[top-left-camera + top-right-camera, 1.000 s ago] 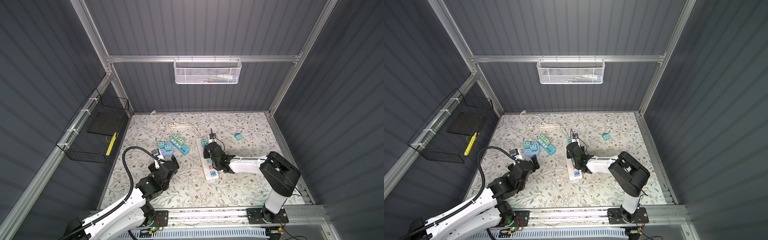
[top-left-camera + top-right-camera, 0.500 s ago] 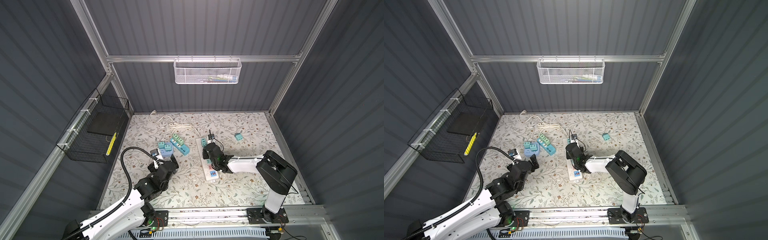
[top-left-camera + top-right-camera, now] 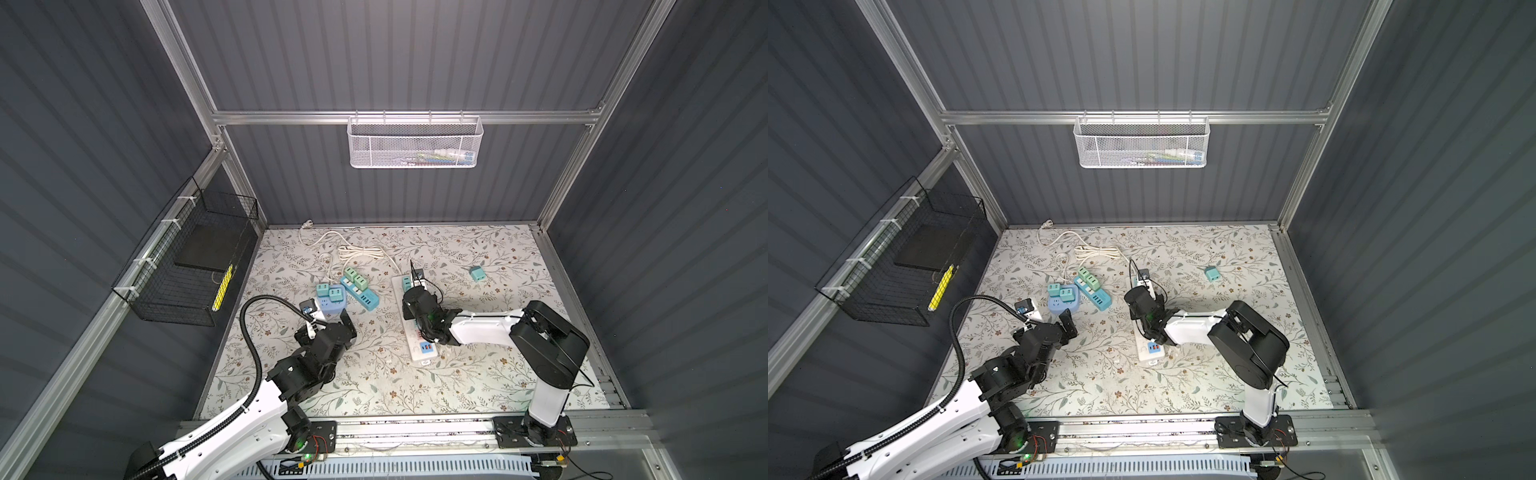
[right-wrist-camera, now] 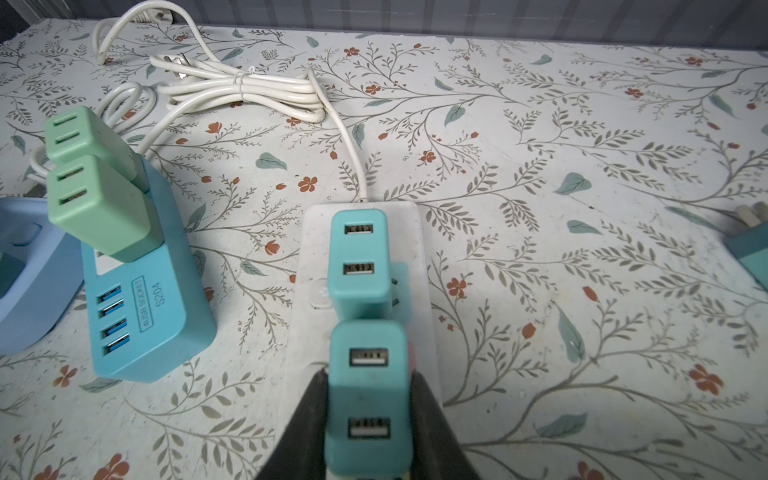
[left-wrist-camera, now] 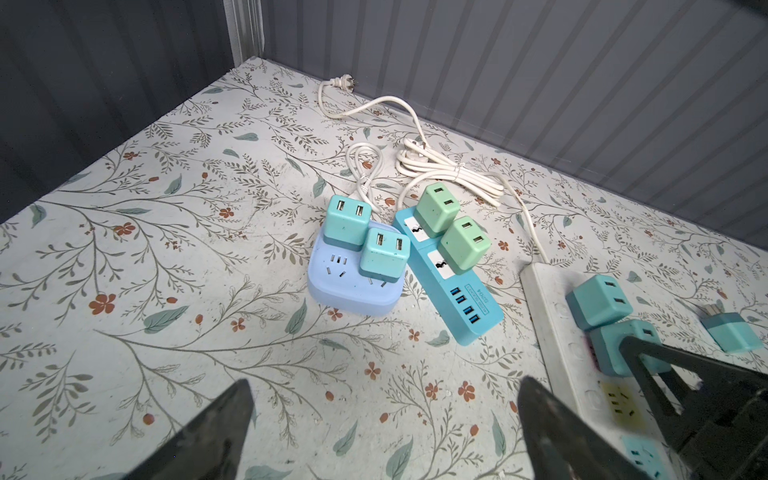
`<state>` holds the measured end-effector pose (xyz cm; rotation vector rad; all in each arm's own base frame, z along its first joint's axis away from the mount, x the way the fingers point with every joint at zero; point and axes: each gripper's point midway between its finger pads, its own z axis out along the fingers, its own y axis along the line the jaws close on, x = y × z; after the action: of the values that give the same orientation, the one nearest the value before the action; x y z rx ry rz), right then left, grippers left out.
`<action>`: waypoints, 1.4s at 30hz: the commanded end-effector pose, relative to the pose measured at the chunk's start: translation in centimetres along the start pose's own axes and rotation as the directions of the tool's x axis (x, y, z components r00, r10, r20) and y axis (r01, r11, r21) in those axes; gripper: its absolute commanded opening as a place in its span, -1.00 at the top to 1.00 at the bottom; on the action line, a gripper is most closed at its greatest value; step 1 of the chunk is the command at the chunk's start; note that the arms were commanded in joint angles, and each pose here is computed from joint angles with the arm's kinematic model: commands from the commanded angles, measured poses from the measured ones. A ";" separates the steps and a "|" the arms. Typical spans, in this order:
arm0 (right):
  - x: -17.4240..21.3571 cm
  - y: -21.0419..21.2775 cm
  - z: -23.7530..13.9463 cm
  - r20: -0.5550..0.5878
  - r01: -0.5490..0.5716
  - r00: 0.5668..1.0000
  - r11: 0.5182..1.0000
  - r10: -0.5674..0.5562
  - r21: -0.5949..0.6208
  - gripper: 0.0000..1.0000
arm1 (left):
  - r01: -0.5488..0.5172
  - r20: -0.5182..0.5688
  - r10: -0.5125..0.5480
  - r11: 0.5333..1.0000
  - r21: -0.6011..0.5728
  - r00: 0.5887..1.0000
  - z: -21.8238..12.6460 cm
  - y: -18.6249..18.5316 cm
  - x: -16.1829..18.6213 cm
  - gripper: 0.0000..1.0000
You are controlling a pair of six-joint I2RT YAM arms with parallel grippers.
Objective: Insert the plug
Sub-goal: 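Press the teal adapter into the socket and open the right gripper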
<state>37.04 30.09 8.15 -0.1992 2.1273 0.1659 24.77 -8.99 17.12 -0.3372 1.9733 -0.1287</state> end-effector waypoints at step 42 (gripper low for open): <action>-4.9 -0.6 0.0 -0.266 0.042 0.962 0.996 -0.061 -0.077 -0.30 | -0.042 0.034 0.041 0.999 0.012 0.999 -1.7 -0.1 -2.9 -1.00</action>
<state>39.89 30.59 14.21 -0.2816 2.3098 0.2311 24.31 -8.48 19.55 -0.3027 1.9531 -0.1286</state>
